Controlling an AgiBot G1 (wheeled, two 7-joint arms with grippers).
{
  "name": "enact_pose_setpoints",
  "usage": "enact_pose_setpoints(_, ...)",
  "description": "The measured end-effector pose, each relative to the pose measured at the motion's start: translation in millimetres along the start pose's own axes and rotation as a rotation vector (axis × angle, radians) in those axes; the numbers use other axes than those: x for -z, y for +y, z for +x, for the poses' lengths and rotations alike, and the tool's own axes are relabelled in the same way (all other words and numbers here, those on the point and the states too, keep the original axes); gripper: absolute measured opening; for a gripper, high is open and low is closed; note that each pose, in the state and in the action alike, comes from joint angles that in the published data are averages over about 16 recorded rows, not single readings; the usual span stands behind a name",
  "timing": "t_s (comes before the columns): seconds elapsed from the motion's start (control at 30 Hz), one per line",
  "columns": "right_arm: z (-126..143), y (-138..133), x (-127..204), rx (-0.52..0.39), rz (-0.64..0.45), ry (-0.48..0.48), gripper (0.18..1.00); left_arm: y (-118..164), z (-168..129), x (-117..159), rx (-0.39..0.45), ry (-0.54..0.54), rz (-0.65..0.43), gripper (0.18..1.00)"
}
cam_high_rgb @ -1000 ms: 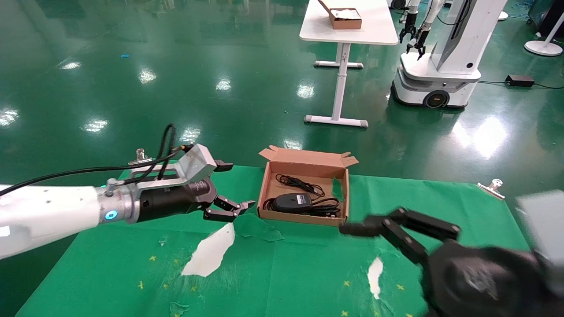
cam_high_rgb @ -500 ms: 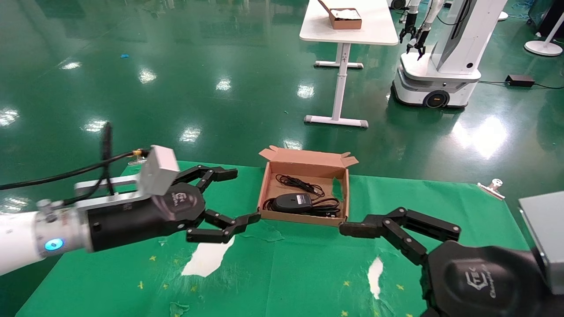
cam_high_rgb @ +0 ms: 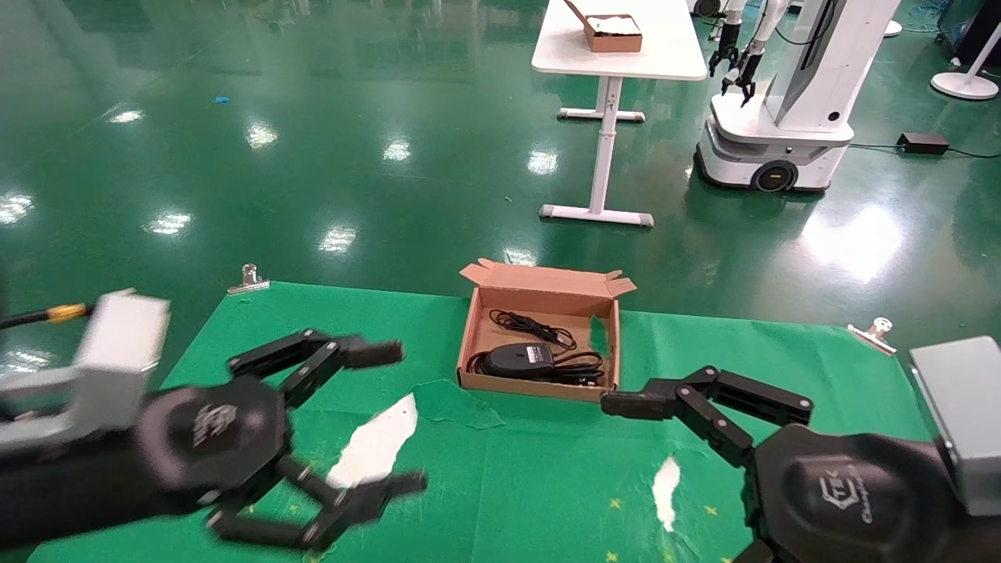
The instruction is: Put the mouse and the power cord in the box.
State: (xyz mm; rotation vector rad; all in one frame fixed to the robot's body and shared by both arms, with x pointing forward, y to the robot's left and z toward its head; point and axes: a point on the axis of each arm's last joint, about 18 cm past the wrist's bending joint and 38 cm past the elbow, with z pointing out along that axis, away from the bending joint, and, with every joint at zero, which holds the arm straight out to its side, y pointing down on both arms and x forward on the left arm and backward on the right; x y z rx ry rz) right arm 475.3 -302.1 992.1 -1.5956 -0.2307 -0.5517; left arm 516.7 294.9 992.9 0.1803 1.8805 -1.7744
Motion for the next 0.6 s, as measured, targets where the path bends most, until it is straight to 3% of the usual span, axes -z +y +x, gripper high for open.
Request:
enact_pose_setpoints(0.3, -0.3, -0.1, 0.2, 0.0, 0.0, 0.0, 1.001, -19.7, 38.3, 18.6, -0.018, 0.1, 0.015, 1.0)
enact_pose_setpoints(0.6, -0.4, -0.2, 0.3, 0.0, 0.0, -0.001, 1.001, -23.6, 46.3, 22.3, -0.023, 0.122, 0.016, 1.0)
